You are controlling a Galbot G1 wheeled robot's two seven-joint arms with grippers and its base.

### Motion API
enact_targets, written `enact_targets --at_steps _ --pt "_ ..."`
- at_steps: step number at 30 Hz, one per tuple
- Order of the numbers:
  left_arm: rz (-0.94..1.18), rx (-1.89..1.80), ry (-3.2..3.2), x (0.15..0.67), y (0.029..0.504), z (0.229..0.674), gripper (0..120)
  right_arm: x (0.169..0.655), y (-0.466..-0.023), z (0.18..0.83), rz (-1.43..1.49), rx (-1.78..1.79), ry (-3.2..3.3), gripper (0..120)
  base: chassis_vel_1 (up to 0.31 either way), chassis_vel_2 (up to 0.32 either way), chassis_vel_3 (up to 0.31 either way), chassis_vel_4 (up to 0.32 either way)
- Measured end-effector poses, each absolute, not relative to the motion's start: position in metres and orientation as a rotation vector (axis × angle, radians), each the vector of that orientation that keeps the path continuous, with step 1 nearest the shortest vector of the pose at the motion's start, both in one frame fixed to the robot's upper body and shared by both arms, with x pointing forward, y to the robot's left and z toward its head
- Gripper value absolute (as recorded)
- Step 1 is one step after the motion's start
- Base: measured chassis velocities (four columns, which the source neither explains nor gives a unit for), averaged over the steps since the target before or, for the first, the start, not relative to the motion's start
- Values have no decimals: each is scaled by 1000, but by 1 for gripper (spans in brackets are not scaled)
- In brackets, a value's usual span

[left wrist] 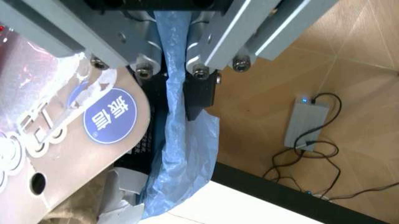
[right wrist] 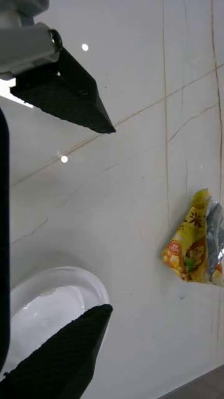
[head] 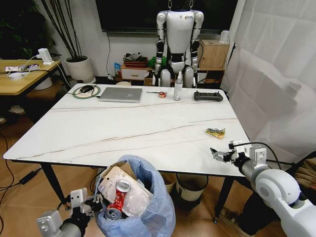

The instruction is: Pick up the trash bin and place the trash from the table into it.

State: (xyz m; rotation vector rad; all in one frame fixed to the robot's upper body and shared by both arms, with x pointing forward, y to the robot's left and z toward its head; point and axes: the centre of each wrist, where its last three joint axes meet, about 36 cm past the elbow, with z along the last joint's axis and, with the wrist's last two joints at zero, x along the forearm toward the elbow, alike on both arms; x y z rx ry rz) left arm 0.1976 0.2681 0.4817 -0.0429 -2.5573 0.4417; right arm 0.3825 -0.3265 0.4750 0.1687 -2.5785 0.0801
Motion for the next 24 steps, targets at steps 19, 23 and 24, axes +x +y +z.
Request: enact_targets --at_steps 19,23,24 --pt "444 -46 -2555 197 268 483 0 386 -350 453 64 115 -2533 66 0 0 0 0" --pt "445 -48 -2555 196 268 484 0 386 -356 450 66 100 -2527 48 0 0 0 0" --pt "445 -48 -2555 196 268 484 0 386 -356 450 66 99 -2526 46 0 0 0 0"
